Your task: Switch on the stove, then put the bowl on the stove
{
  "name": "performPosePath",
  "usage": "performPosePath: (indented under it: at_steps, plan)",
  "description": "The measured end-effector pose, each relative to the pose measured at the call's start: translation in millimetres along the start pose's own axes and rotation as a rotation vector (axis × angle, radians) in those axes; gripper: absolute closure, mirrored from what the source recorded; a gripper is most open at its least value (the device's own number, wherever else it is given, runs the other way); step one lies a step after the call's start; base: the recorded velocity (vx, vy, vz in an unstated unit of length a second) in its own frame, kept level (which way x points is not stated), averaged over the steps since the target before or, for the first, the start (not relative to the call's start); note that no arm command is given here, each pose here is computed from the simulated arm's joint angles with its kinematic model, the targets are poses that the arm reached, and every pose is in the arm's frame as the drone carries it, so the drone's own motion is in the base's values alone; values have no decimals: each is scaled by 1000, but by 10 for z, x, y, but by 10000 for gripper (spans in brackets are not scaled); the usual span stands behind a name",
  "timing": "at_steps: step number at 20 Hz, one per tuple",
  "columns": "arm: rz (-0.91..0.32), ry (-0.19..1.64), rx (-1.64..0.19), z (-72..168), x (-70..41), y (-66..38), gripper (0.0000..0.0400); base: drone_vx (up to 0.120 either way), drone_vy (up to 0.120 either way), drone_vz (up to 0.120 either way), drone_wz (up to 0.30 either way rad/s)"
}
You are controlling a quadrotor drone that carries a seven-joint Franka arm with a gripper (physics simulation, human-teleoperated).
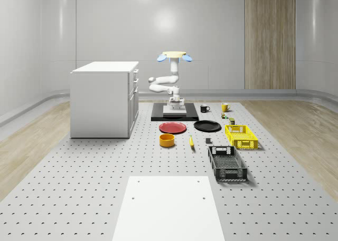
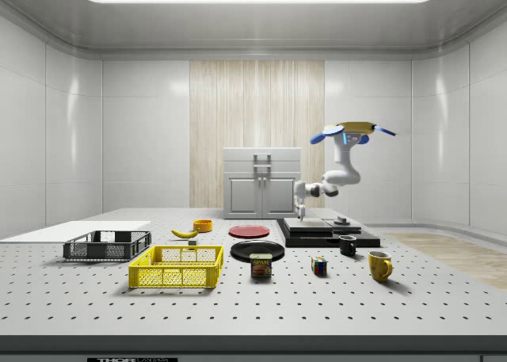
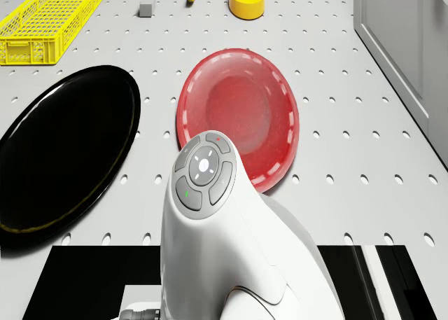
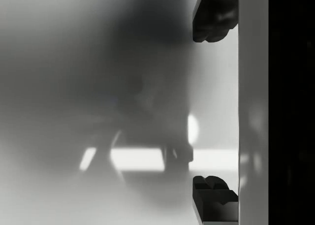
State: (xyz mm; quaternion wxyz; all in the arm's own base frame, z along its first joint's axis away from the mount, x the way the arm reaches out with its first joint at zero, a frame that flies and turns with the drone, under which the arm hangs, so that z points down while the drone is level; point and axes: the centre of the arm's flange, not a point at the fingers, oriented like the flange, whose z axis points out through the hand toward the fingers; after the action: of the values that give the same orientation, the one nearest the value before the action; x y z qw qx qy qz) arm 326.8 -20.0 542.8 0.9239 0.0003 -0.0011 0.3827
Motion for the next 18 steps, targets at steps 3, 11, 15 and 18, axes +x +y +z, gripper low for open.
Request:
performPosePath:
  at_steps: [3,11,15,18]
  plan:
    - [0,0,0,0,0,0,0,120,0,0,0]
    - [0,0,0,0,0,0,0,120,0,0,0]
    - [0,0,0,0,0,0,0,120,0,0,0]
    - [0,0,0,0,0,0,0,120,0,0,0]
